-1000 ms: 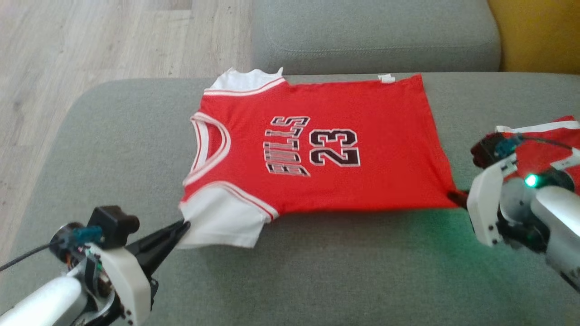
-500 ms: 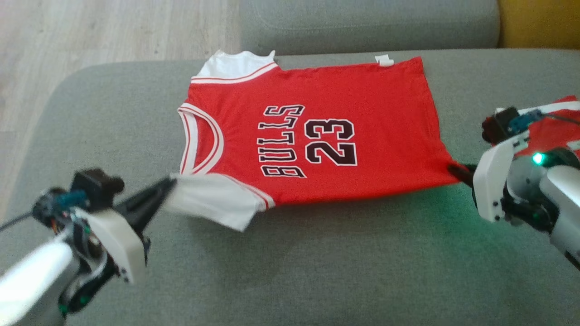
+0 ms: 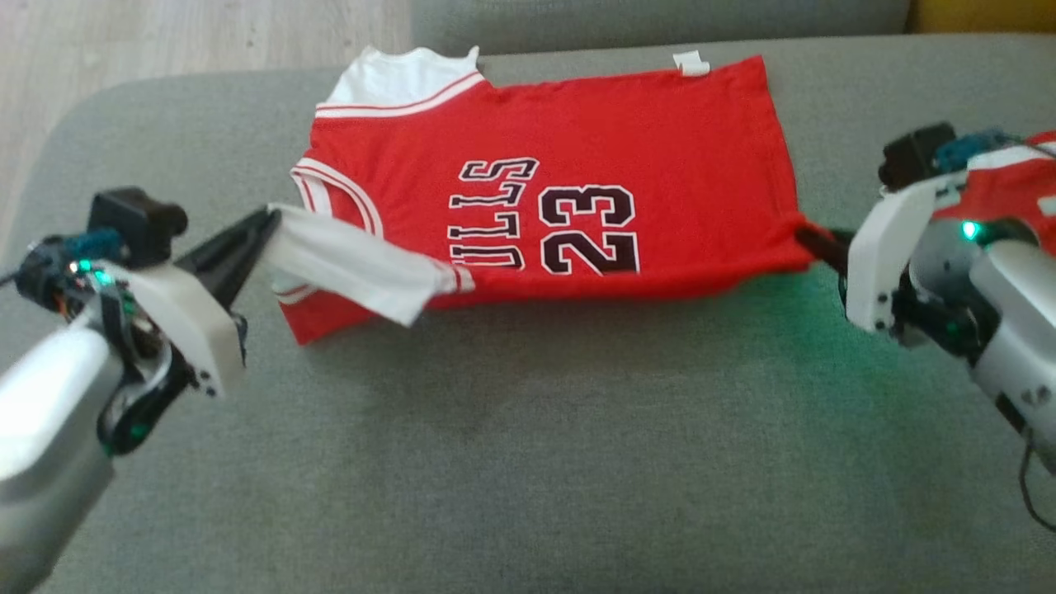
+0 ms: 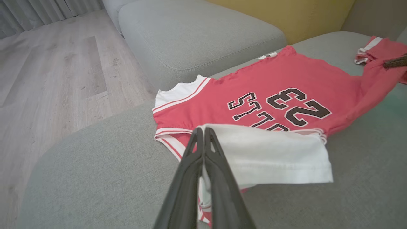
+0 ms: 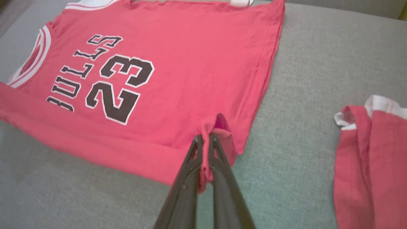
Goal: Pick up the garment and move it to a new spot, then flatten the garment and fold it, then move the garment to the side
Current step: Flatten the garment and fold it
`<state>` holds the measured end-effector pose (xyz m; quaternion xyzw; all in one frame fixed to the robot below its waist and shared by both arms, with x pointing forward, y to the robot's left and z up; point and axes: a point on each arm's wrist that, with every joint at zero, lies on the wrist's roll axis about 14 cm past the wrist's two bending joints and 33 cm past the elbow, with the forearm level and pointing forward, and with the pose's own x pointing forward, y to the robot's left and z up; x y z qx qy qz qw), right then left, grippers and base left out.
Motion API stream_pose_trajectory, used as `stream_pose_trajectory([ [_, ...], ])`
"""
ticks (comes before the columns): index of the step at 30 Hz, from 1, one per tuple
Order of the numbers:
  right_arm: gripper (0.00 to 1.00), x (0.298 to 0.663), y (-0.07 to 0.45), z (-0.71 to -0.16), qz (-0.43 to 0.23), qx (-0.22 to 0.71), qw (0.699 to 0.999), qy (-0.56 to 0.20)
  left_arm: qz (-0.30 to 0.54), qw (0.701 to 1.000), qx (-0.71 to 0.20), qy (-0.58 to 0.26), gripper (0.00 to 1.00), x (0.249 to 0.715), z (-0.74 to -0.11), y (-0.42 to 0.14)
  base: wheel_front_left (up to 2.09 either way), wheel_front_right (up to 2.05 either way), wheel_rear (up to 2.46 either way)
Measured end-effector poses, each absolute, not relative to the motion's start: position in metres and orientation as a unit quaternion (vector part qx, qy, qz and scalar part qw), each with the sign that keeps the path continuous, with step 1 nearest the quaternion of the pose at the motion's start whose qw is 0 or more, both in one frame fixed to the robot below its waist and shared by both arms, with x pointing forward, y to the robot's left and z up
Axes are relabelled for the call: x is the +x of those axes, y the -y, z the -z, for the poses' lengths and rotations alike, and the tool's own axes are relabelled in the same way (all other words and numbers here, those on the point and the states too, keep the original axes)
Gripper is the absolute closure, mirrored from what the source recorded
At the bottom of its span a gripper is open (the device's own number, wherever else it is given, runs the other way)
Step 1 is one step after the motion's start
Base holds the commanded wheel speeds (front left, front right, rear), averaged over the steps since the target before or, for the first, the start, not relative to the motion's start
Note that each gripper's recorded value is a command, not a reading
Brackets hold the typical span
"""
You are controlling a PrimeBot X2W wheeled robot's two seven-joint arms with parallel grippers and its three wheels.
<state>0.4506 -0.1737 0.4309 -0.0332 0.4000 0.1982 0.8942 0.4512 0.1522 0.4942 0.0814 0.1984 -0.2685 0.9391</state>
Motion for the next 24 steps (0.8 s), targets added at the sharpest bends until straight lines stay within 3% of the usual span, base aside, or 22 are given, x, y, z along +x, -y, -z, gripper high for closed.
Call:
stream_pose_trajectory([
  [12, 1.0, 0.477, 0.168, -0.42, -0.184, -0.011, 0.899, -0.396, 0.237, 0.944, 0.087, -0.213, 1.0, 0.504, -0.481, -0.16, 0.0, 0.0, 0.0],
  [24, 1.0, 0.496, 0.174, -0.409, -0.166, -0.028, 0.906, -0.389, 0.277, 0.924, 0.12, -0.236, 1.0, 0.514, -0.453, -0.132, 0.0, 0.0, 0.0],
])
